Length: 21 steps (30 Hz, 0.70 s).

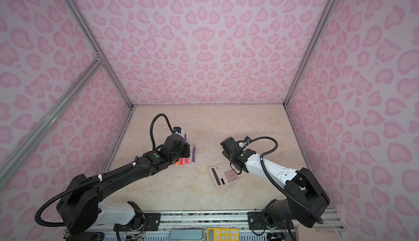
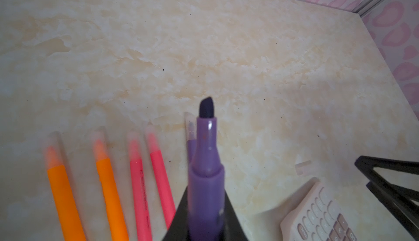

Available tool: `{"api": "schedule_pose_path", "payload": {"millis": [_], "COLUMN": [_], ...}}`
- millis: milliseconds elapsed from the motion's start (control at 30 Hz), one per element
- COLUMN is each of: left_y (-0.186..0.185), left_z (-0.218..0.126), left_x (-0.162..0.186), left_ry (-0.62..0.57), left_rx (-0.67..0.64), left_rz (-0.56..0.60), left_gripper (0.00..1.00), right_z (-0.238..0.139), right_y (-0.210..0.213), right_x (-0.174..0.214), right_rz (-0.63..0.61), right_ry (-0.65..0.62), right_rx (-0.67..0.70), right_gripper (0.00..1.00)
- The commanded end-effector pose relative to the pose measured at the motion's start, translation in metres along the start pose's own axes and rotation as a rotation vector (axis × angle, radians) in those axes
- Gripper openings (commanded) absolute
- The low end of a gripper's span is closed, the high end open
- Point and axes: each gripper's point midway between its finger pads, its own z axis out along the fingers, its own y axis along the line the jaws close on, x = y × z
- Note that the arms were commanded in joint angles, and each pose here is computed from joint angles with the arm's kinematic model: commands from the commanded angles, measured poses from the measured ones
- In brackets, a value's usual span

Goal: Insert the pens into the pen caps
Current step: 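Open the right gripper and move it toward the calculator, then lower the right gripper over a translucent cap beside the calculator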

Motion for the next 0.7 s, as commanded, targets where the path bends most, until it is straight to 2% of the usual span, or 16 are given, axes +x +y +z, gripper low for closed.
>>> {"api": "schedule_pose_path", "payload": {"millis": [0, 333, 667], "left_y": [0.003, 0.003, 0.003], "left_z": [-0.004, -0.012, -0.006], "left_x": [-0.007, -0.013, -0.009], "left_ry": [-0.018, -0.044, -0.023], "left_rx": [-0.025, -0.018, -0.028], "left_rz": [0.012, 0.011, 0.017], "left_gripper": [0.03, 0.03, 0.03], "right_z": [0.006, 0.026, 0.046], "right_y": [-0.002, 0.009, 0.012], "right_x": [0.010, 0.016, 0.017], "right_rz": [0.018, -0.043, -0.079], "right_ry": [0.016, 0.018, 0.025], "right_rx": [0.020, 0.059, 0.134], "right_gripper": [0.68, 0.66, 0.63]}}
